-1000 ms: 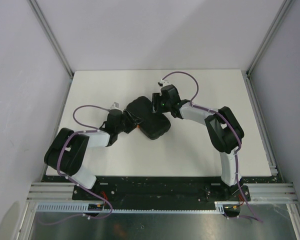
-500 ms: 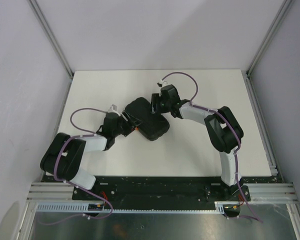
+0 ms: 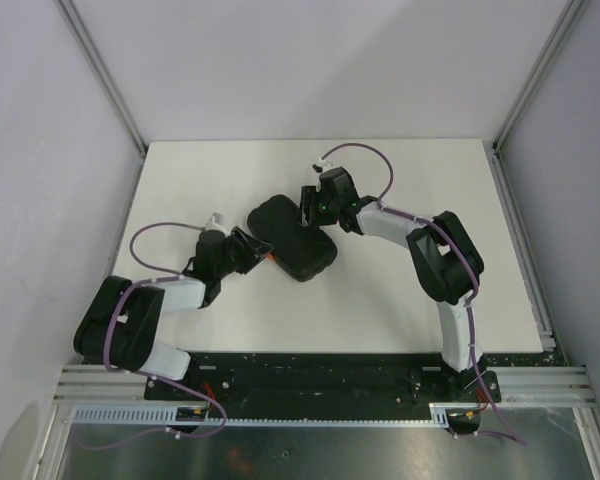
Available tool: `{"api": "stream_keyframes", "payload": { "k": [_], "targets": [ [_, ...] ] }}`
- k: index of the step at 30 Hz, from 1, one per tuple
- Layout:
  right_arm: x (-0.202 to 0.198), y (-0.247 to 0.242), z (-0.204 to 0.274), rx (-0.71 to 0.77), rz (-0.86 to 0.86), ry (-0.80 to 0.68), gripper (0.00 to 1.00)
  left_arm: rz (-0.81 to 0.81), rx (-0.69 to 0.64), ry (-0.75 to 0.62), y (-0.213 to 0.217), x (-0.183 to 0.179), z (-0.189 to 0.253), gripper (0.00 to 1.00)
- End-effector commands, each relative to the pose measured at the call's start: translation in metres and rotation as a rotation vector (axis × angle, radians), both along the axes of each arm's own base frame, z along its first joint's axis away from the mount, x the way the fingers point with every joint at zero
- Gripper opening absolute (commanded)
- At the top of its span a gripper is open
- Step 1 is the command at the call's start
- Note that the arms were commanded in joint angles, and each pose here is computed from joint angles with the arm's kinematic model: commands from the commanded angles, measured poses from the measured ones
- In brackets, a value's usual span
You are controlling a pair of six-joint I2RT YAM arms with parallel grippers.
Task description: Pack the tool kit
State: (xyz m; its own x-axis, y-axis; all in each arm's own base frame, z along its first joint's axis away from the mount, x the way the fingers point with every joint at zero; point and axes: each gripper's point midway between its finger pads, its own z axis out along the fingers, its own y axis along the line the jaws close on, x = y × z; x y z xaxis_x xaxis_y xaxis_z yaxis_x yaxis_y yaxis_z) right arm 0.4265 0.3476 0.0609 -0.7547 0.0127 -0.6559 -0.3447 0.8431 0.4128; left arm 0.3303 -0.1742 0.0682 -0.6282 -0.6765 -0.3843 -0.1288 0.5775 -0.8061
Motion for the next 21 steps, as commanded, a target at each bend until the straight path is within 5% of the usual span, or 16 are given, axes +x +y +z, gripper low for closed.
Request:
{"api": "stream_keyframes", "payload": {
  "k": [1,21],
  "targets": [
    [-0.113,-0.078,-0.142,-0.418,0.05,0.459,0.56,-0.015,0.007,-0.049,0.002,0.002,0.008,0.45],
    [-0.113,-0.079,-0.143,-0.418,0.045,0.463,0.56,-0.008,0.048,0.003,0.006,0.0,-0.005,0.0]
  ]
}}
